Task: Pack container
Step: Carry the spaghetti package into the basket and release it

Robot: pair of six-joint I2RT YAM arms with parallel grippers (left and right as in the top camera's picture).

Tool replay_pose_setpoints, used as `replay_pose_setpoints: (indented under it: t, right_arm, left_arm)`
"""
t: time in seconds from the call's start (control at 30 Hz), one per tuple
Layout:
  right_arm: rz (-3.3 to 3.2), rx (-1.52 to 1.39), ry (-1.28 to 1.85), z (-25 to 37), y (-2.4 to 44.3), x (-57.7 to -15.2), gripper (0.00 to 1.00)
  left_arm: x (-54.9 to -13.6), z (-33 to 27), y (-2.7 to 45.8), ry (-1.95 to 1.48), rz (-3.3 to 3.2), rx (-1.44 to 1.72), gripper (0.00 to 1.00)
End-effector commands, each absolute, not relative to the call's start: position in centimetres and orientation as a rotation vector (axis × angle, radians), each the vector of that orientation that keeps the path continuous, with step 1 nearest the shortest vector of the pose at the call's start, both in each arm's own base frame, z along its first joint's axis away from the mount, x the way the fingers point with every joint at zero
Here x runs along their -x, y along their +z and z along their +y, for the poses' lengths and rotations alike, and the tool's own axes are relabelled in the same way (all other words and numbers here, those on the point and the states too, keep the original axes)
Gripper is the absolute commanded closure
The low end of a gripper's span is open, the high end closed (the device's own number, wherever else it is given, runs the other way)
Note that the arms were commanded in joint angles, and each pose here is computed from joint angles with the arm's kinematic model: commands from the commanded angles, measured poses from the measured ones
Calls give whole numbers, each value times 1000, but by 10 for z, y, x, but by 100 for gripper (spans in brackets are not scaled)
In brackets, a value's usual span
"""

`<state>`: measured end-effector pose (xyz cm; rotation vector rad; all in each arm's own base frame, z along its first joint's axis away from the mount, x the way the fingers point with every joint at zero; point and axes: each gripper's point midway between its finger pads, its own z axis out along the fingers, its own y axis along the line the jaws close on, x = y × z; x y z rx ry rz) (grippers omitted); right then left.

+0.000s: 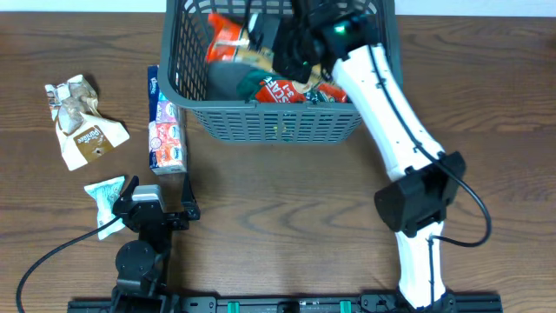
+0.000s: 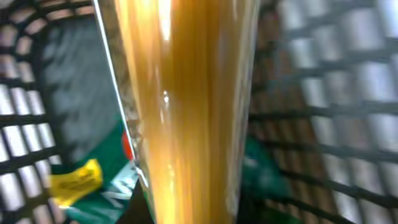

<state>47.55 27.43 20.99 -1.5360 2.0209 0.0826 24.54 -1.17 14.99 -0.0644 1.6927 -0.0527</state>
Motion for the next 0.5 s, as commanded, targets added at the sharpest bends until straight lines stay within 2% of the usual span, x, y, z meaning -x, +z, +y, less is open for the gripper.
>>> replay_pose_setpoints:
  t: [0.0, 0.07, 0.1, 0.17, 0.2, 0.23, 0.27, 0.3, 0.47]
  right_arm:
    - [1932, 1574, 175, 292, 228, -464, 99]
    - [1944, 1620, 212, 292, 218, -457, 98]
    - [1957, 1630, 217, 290, 215, -454, 92]
    - [1992, 1643, 228, 286, 210, -449, 66]
    - [2006, 1648, 232, 283, 208, -446, 46]
    - [2021, 1653, 236, 281, 206, -444, 32]
    - [2034, 1653, 241, 280, 205, -442, 22]
    - [2044, 1655, 243, 278, 204, -441, 2]
    - [2108, 1555, 259, 271, 207, -448, 1]
  left_arm:
    - [-244, -11, 136, -46, 1736, 68, 1]
    - [-244, -11, 136, -46, 1735, 68, 1]
    - [-244, -11, 136, -46, 1735, 68, 1]
    - [-244, -11, 136, -45, 1738, 68, 1]
    - [-244, -11, 135, -45, 1742, 68, 2]
    - [-244, -11, 133, -43, 1748, 67, 2]
    - [-244, -11, 132, -42, 1754, 67, 1]
    - [-243, -11, 131, -42, 1759, 67, 1]
    - [-244, -11, 132, -48, 1756, 74, 2]
